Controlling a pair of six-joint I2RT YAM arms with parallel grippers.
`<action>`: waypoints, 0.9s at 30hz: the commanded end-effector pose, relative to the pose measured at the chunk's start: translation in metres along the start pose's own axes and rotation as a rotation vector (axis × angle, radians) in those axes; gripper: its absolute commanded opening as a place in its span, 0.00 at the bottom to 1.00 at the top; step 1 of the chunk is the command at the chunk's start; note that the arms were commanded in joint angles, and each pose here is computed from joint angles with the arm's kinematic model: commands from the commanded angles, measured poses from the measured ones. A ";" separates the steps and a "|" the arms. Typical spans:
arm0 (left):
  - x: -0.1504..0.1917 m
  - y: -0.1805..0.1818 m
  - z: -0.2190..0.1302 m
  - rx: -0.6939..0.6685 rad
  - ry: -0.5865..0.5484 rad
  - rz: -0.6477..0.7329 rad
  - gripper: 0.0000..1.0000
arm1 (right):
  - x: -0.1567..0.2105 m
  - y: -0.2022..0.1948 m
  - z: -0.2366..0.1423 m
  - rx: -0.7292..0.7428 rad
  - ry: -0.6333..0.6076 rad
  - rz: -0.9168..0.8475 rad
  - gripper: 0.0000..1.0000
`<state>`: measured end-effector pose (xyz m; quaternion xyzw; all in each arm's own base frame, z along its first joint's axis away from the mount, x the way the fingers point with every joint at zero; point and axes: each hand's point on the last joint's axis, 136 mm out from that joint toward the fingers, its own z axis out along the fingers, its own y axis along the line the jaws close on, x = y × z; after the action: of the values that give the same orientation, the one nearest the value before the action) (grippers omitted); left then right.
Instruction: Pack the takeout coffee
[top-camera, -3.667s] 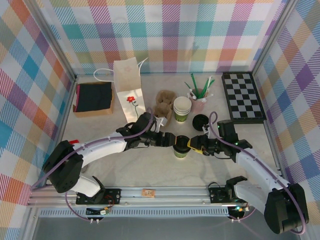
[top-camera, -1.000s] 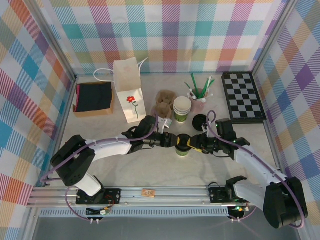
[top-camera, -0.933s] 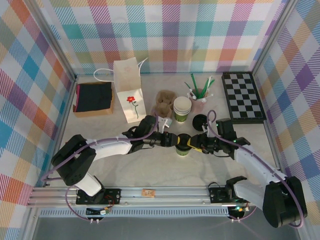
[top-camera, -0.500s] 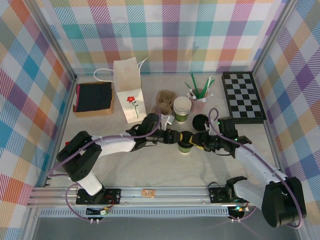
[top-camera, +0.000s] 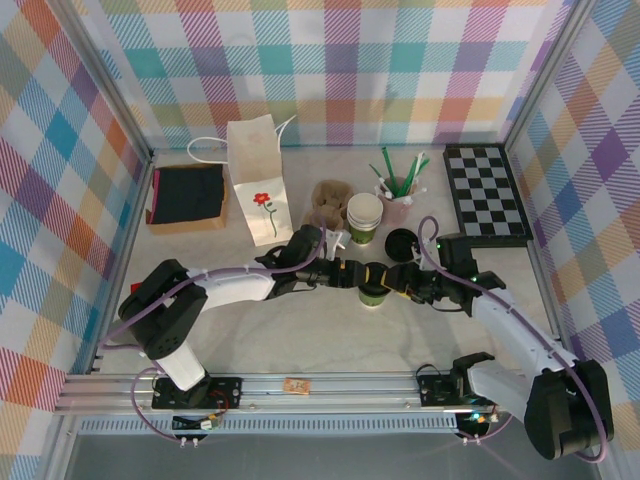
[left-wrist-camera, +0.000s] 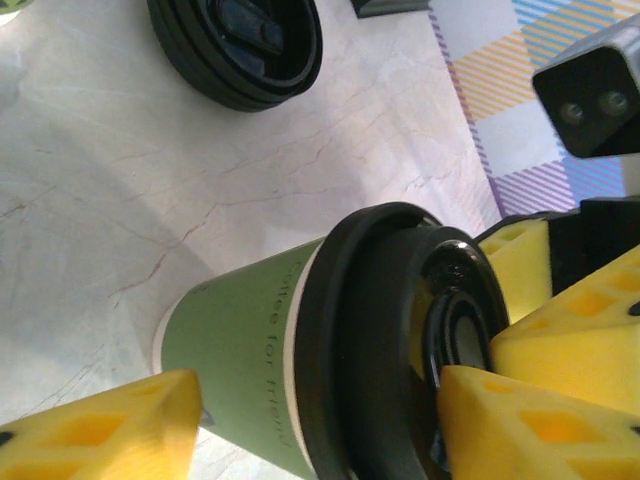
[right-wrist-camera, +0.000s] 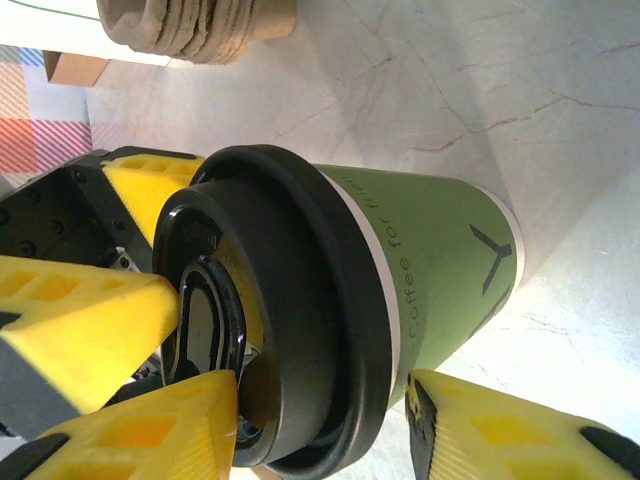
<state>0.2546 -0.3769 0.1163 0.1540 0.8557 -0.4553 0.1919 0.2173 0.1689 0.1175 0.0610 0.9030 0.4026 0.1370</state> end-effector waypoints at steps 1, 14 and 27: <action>0.045 0.028 0.002 -0.124 0.161 -0.038 0.71 | 0.002 -0.001 -0.006 0.041 0.007 -0.021 0.49; 0.018 0.012 -0.027 -0.096 0.077 -0.057 0.92 | -0.002 0.007 -0.015 0.044 -0.023 -0.033 0.75; 0.016 -0.013 -0.050 0.018 0.038 -0.143 0.89 | -0.016 0.029 -0.040 0.015 -0.089 -0.052 0.76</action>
<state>0.2379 -0.3460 0.1488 0.1227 0.8650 -0.4563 0.1687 0.2227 0.1606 0.1553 0.0573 0.9023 0.3889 0.1772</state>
